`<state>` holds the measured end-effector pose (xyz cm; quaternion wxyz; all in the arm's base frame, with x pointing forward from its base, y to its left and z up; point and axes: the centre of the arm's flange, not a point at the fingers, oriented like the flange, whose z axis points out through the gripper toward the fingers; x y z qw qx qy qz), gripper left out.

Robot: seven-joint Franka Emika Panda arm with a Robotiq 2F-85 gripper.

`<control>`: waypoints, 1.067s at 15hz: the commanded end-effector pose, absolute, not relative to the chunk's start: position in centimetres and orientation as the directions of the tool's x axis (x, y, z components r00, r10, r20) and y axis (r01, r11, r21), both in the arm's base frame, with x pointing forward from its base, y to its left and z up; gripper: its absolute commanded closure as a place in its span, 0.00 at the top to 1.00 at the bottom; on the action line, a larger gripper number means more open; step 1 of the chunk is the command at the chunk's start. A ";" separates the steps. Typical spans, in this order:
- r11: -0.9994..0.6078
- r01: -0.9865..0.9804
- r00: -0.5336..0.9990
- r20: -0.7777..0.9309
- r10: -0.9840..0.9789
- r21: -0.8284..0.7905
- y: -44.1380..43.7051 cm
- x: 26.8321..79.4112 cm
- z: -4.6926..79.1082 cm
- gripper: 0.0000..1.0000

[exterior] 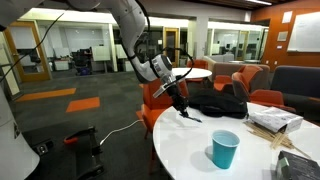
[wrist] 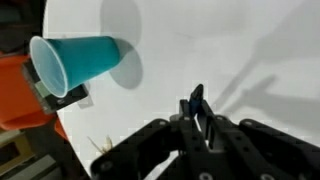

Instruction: Pick up the pen from the cup and put it on the table

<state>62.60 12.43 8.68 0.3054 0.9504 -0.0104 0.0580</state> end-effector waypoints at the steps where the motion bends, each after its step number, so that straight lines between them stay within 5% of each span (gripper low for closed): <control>1: -0.792 -0.071 0.983 0.177 0.048 0.607 12.9 62.9 8.3 0.29; 10: -0.918 -0.144 0.990 0.056 -0.133 0.370 10.9 59.6 18.4 1.00; 16: -0.955 -0.215 0.975 -0.004 -0.220 0.203 6.4 56.4 26.5 1.00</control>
